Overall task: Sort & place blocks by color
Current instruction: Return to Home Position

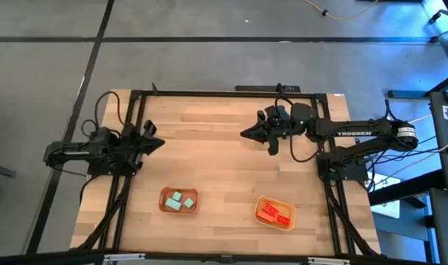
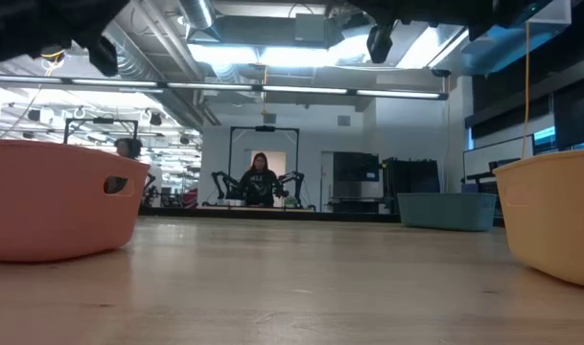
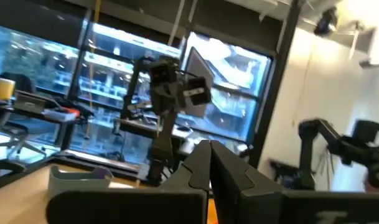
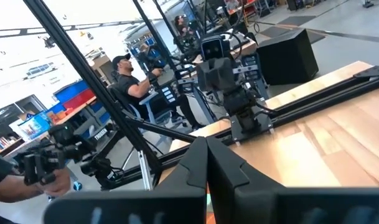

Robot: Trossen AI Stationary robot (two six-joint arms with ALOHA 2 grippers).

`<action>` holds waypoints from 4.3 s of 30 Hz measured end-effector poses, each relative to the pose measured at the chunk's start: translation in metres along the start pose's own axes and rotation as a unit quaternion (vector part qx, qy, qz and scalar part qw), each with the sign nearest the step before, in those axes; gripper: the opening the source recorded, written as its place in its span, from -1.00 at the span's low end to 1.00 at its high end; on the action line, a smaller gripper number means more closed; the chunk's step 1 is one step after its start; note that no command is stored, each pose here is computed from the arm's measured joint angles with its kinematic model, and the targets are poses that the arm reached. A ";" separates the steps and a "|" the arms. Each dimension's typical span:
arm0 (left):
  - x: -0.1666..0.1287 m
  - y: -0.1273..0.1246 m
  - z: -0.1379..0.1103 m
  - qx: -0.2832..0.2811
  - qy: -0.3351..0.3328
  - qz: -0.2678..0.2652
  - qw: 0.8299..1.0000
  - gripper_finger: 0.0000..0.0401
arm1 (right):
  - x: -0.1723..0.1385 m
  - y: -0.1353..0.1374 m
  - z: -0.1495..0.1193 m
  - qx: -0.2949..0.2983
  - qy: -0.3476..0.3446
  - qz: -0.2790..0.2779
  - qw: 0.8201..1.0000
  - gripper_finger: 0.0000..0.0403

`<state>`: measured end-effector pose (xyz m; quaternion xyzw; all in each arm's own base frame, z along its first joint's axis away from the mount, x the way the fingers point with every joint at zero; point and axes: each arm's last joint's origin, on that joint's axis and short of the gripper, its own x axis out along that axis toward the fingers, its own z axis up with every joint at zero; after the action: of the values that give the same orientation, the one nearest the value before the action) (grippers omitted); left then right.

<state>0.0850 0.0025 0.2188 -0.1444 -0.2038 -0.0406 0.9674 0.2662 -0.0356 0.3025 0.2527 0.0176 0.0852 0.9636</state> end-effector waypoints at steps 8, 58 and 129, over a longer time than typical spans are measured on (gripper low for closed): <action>-0.002 0.006 -0.018 0.001 0.019 0.013 1.000 -1.00 | 0.000 0.000 0.000 0.024 -0.001 0.000 1.000 -1.00; -0.002 0.007 -0.024 -0.009 0.053 0.004 0.999 -1.00 | -0.157 -0.006 -0.112 -0.109 -0.125 0.000 0.986 -1.00; -0.002 0.007 -0.024 -0.009 0.053 0.004 0.999 -1.00 | -0.164 -0.023 -0.140 -0.092 -0.049 -0.107 0.989 -0.93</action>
<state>0.0928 0.0021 0.1954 -0.1511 -0.1512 -0.0466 0.9758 0.0980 -0.0160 0.1674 0.1639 -0.0107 -0.0295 0.9860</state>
